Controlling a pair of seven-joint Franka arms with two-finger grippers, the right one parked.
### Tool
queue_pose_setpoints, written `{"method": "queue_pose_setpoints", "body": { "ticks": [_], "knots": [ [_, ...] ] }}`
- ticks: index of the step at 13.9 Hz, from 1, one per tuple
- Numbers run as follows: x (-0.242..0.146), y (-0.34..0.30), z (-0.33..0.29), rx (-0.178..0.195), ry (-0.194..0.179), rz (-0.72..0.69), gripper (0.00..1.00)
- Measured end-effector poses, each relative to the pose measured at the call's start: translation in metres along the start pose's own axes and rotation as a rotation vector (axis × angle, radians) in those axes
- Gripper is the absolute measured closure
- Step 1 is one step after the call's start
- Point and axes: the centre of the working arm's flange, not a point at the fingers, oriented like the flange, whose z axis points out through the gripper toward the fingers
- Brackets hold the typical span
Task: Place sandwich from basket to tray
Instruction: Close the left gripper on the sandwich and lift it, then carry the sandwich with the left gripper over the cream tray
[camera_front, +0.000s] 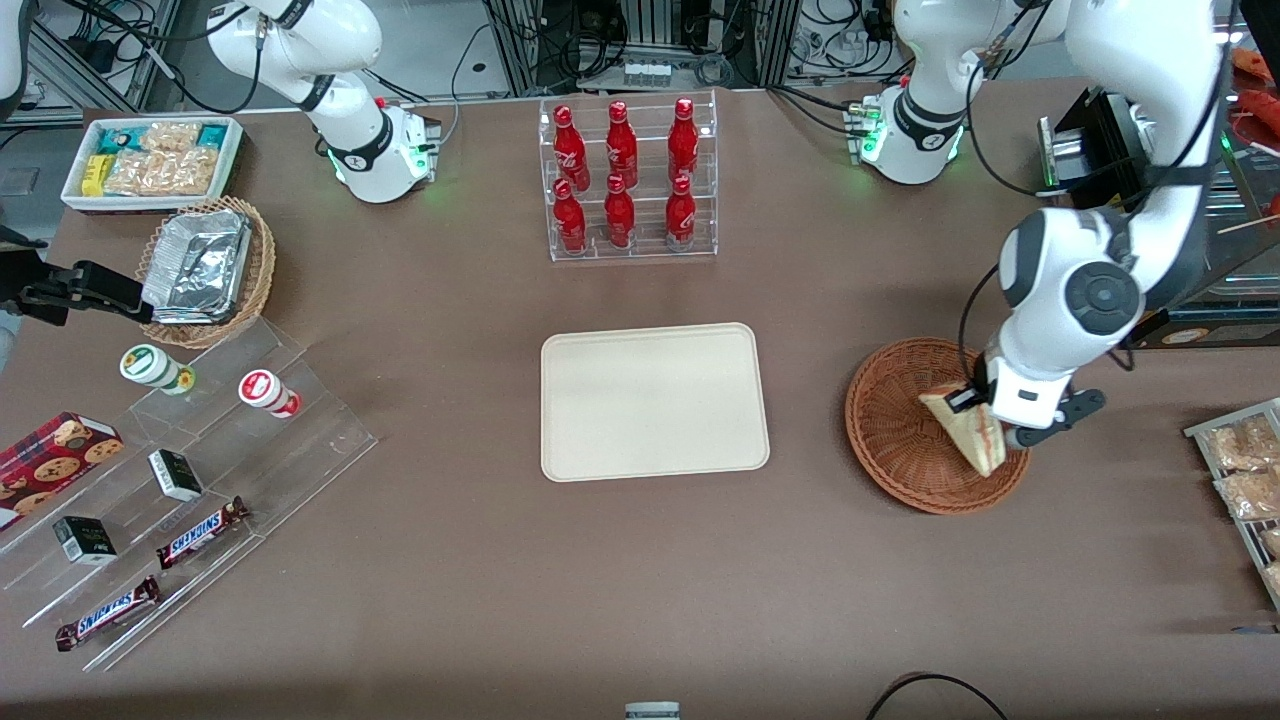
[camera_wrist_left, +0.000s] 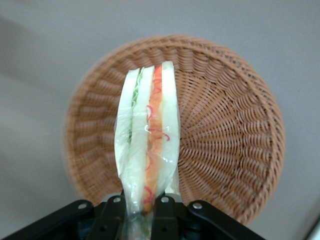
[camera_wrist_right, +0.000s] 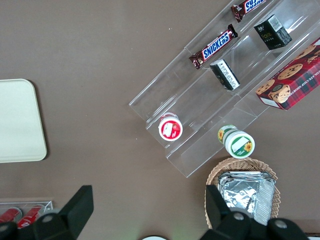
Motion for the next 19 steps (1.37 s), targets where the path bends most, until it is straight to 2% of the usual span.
{"method": "queue_pose_setpoints", "body": {
  "ticks": [3,7,10,12,14,19],
  "knots": [
    [-0.012,0.035,-0.073,0.015,0.005,0.034,0.82],
    [-0.084,0.126,-0.102,0.0,0.036,0.17,0.82],
    [-0.147,0.195,-0.088,-0.008,0.042,0.281,0.82],
    [-0.177,0.236,-0.07,-0.054,0.051,0.345,0.82],
    [-0.203,0.267,-0.05,-0.075,0.048,0.396,0.82],
    [-0.249,0.332,-0.002,-0.064,0.012,0.431,0.82]
  ]
}}
